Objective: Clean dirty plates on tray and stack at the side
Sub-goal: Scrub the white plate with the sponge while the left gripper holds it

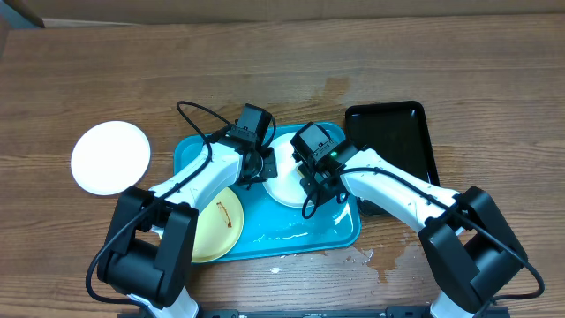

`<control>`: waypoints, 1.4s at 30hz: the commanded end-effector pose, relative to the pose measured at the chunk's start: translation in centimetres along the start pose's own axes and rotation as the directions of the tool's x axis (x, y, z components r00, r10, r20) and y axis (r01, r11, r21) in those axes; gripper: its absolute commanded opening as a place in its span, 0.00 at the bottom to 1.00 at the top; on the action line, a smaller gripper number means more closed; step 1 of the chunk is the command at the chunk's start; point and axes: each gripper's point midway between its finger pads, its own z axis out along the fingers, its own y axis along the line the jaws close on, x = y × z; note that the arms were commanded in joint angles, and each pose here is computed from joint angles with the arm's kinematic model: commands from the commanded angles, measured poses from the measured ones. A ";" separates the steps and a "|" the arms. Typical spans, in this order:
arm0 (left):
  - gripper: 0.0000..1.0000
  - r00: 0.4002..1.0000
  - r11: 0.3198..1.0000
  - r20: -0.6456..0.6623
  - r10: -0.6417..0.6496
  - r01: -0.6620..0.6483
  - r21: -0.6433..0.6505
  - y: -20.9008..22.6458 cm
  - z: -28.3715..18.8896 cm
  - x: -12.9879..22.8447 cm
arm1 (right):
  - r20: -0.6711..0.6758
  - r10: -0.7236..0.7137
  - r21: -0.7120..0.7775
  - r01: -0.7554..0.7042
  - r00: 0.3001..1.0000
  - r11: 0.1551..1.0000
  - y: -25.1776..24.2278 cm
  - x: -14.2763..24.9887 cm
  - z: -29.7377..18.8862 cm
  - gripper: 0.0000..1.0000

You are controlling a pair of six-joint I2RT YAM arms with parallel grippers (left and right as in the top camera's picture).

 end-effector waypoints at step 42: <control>0.04 0.999 0.998 -0.025 0.048 -0.049 -0.034 0.8 0.2 0.8 | 0.073 0.069 0.244 -0.085 0.995 0.966 -4.7 0.9 3.0 0.04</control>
